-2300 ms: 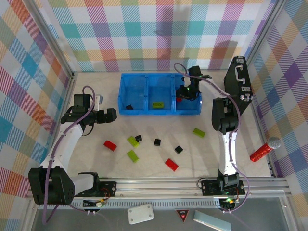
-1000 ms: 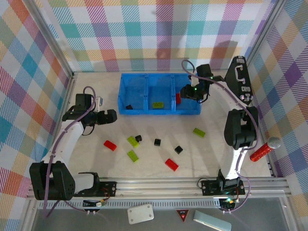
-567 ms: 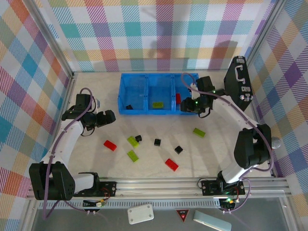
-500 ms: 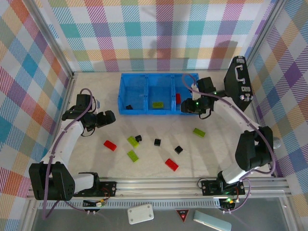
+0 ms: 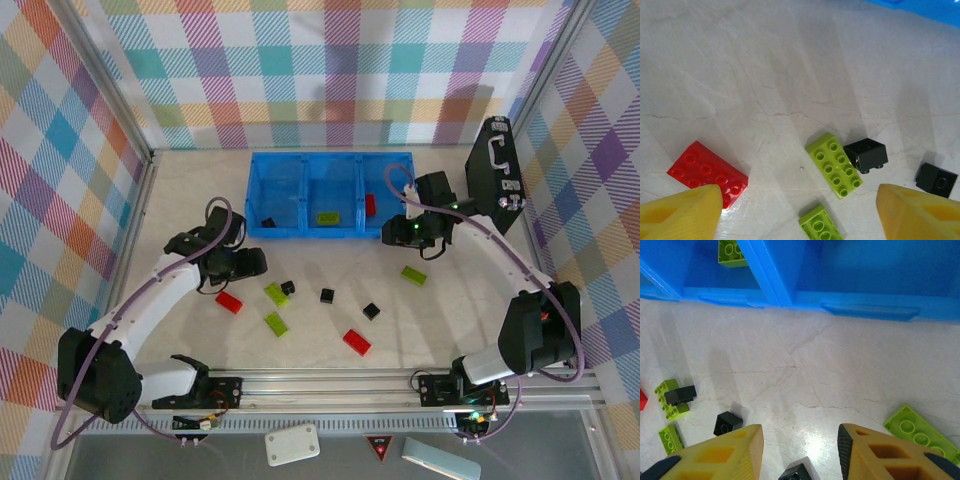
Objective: Sort the legos into containers by color
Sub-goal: Pick up the lego from the center of the table.
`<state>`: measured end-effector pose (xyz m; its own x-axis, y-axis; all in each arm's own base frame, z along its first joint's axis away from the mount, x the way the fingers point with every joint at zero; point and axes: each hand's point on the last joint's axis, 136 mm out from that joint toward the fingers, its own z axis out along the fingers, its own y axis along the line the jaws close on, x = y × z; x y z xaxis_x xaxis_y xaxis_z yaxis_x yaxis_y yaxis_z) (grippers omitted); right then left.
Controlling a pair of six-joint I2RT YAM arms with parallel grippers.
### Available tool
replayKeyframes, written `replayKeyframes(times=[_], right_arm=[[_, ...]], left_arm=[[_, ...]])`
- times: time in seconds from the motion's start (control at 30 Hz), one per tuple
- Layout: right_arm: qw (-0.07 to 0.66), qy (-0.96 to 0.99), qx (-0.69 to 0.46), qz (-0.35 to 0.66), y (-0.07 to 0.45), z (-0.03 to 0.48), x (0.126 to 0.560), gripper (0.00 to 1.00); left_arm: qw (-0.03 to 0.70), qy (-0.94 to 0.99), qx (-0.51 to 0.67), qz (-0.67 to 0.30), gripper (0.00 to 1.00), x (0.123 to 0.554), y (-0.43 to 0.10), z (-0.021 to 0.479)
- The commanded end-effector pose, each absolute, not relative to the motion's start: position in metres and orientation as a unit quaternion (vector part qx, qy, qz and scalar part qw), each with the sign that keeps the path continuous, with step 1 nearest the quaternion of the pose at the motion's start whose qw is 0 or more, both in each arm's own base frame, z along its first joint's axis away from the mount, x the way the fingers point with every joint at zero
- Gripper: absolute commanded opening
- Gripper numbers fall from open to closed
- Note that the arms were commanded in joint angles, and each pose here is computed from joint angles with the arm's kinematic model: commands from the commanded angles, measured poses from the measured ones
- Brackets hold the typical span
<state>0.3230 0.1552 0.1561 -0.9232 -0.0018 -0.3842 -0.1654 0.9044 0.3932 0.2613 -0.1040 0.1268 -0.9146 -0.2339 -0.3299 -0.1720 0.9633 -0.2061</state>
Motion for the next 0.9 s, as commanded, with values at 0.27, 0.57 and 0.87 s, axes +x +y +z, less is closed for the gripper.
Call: replayKeyframes(times=[0.27, 0.57, 0.87], right_arm=[[0.183, 0.959, -0.035, 0.211, 0.150, 0.154, 0.304, 0.44], [0.179, 0.961, -0.033, 0.208, 0.147, 0.152, 0.299, 0.44], [0.181, 0.963, -0.034, 0.197, 0.142, 0.153, 0.293, 0.44]], left_arm=[[0.161, 0.970, -0.170, -0.065, 0.72, 0.261, -0.128, 0.088], [0.153, 0.978, -0.125, -0.061, 0.65, 0.265, -0.165, 0.082], [0.140, 0.984, -0.095, -0.053, 0.56, 0.274, -0.199, 0.070]])
